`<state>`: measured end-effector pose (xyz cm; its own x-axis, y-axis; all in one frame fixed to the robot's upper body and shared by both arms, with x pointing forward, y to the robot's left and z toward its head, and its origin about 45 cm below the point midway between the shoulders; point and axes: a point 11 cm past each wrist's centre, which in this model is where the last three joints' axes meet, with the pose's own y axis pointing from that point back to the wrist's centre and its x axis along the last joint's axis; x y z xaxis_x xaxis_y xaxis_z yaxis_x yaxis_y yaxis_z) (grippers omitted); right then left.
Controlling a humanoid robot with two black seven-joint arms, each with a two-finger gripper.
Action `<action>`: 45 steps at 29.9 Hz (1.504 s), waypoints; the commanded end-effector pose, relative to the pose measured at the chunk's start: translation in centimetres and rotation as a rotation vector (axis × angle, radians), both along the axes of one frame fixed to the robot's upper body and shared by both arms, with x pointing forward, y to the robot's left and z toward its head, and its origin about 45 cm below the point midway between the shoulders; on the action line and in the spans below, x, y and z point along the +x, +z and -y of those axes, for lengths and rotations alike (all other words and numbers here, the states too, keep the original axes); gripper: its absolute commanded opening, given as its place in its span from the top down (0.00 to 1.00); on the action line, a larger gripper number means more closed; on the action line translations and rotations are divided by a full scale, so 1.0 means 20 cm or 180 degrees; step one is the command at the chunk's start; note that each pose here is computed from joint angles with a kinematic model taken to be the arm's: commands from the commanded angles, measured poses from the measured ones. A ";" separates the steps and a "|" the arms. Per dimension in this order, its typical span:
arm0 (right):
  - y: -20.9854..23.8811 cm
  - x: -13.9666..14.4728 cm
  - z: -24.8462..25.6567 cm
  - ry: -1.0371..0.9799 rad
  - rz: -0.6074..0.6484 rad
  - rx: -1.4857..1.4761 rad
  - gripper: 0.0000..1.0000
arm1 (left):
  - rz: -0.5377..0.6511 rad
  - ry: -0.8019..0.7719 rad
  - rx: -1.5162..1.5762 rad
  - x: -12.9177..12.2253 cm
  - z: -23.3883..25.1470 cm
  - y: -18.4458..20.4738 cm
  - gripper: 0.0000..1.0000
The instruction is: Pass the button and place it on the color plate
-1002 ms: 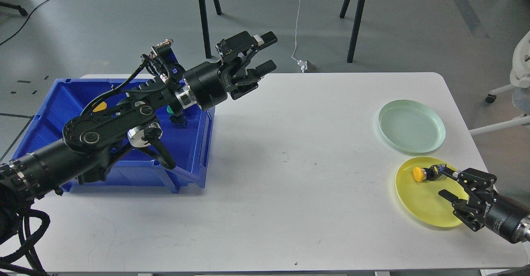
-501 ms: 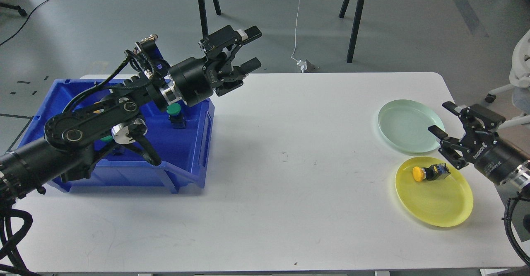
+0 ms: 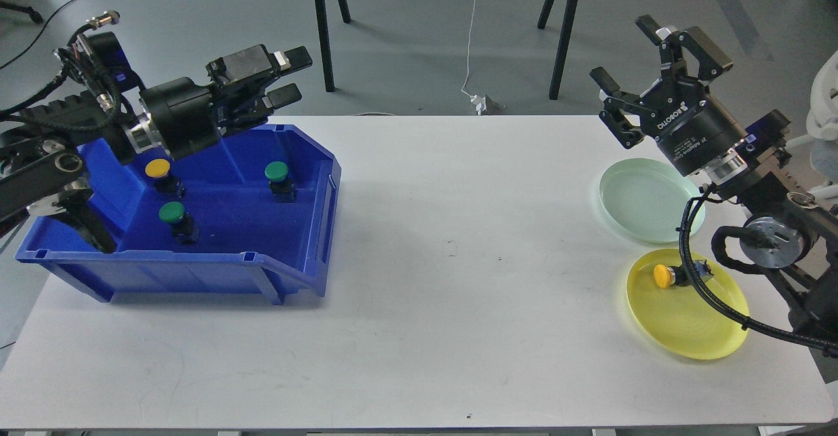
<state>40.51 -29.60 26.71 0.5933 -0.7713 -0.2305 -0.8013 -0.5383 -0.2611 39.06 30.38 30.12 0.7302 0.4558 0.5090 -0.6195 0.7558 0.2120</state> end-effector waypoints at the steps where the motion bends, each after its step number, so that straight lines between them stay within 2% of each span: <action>1: -0.01 0.00 0.00 0.0000 -0.0010 -0.0005 0.14 | 0.0012 0.0017 0.0676 -0.06 -0.21 -0.01 0.05; 5: -0.02 -0.01 0.00 -0.0005 -0.0029 -0.0005 0.14 | -0.0059 0.0023 0.1415 -0.13 -0.42 -0.07 0.05; 12: -0.02 -0.01 0.00 -0.0004 -0.0036 -0.0003 0.14 | -0.0295 0.0282 0.2335 -0.14 -0.78 -0.22 0.05; 27: -0.02 -0.02 0.02 -0.0018 -0.0039 -0.0026 0.14 | -0.0513 0.0356 0.2578 -0.03 -0.78 -0.49 0.05; 45: -0.03 -0.02 0.02 -0.0009 -0.0047 -0.0021 0.14 | -0.0660 0.0380 0.2615 -0.05 -0.78 -0.64 0.05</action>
